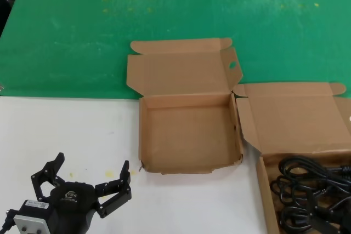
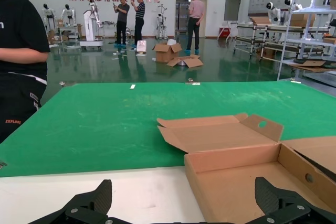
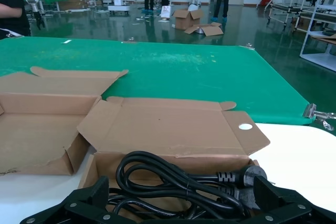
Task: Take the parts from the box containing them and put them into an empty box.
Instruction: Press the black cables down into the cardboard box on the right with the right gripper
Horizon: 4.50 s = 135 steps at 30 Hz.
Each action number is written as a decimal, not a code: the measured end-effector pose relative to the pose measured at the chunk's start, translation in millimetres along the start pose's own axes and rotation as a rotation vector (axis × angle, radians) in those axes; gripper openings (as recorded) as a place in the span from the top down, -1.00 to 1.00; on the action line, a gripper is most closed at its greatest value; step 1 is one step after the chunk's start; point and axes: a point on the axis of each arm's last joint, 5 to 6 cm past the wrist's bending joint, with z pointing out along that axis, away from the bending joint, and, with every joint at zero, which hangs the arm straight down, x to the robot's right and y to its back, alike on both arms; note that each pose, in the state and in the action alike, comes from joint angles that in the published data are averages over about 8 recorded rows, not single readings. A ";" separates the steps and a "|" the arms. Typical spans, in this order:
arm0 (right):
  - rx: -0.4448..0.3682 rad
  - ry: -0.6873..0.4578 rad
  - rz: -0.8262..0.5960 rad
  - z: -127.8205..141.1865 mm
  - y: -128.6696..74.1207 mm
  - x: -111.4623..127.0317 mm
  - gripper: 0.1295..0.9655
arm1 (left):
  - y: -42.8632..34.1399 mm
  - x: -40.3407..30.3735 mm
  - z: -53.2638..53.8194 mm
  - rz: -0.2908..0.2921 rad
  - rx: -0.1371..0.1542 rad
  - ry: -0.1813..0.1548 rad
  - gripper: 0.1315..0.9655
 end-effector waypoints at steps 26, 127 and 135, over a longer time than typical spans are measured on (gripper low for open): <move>0.000 0.000 0.000 0.0 0.0 0.0 -1.00 | 0.0 0.0 0.0 0.000 0.000 0.000 -0.27; -0.432 -0.653 -1.284 144.2 -176.6 86.1 -0.85 | 0.0 0.0 0.0 0.000 0.000 0.000 0.99; -0.430 -0.632 -1.274 148.1 -181.6 88.4 -0.60 | 0.0 0.0 0.0 0.000 0.000 0.000 1.00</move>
